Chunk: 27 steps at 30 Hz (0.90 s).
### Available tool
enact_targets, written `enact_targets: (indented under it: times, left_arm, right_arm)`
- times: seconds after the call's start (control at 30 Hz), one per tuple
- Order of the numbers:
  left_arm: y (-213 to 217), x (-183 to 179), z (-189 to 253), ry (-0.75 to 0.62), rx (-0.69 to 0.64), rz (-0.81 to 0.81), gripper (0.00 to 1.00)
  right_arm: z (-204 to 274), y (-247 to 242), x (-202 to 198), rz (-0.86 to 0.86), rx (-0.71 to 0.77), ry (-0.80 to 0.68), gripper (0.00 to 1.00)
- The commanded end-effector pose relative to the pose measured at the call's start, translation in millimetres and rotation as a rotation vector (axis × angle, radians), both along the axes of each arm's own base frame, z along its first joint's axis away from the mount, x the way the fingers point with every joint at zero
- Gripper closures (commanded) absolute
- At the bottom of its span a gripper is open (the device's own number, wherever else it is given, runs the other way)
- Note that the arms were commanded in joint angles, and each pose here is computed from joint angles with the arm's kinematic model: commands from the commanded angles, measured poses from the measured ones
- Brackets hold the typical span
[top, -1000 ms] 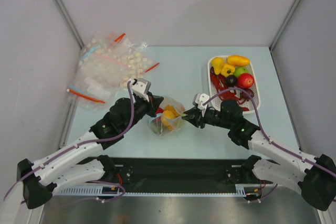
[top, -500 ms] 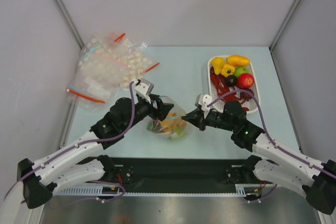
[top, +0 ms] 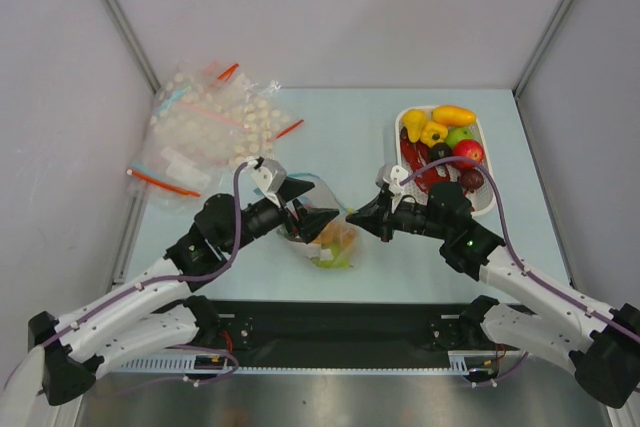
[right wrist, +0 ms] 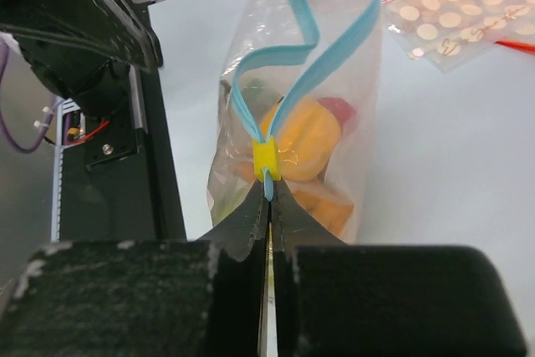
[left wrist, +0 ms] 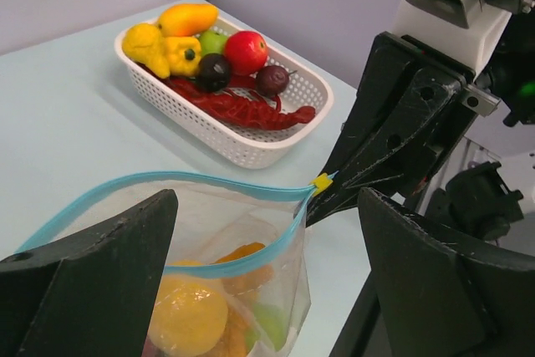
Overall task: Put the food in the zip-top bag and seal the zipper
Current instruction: Zip the zipper food storage bag at the center of the board.
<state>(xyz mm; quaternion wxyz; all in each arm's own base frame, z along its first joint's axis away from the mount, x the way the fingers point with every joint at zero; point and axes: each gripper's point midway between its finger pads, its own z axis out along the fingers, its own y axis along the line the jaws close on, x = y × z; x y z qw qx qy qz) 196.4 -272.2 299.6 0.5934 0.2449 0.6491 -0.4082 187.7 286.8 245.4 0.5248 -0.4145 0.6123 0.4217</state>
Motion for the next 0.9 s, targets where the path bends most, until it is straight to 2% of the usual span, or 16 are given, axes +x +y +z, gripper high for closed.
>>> enact_targets:
  times: [0.0,0.23,0.53,0.67,0.87]
  left_arm:
    - [-11,-10,10,-0.068,-0.011,-0.091,0.06]
    - [-14,-23,18,-0.119,-0.015,-0.151,0.09]
    - [-32,-41,15,-0.134,0.018,-0.272,0.27]
    - [-38,-44,13,-0.133,0.029,-0.302,0.32]
    - [-41,-47,11,-0.131,0.035,-0.319,0.29]
  right_arm:
    - [36,3,-13,0.073,0.064,-0.041,1.00]
    - [39,9,-32,0.192,0.049,-0.009,1.00]
    - [43,9,-44,0.244,0.055,-0.033,1.00]
    - [43,11,-47,0.263,0.054,-0.042,1.00]
    - [41,13,-50,0.283,0.049,-0.039,1.00]
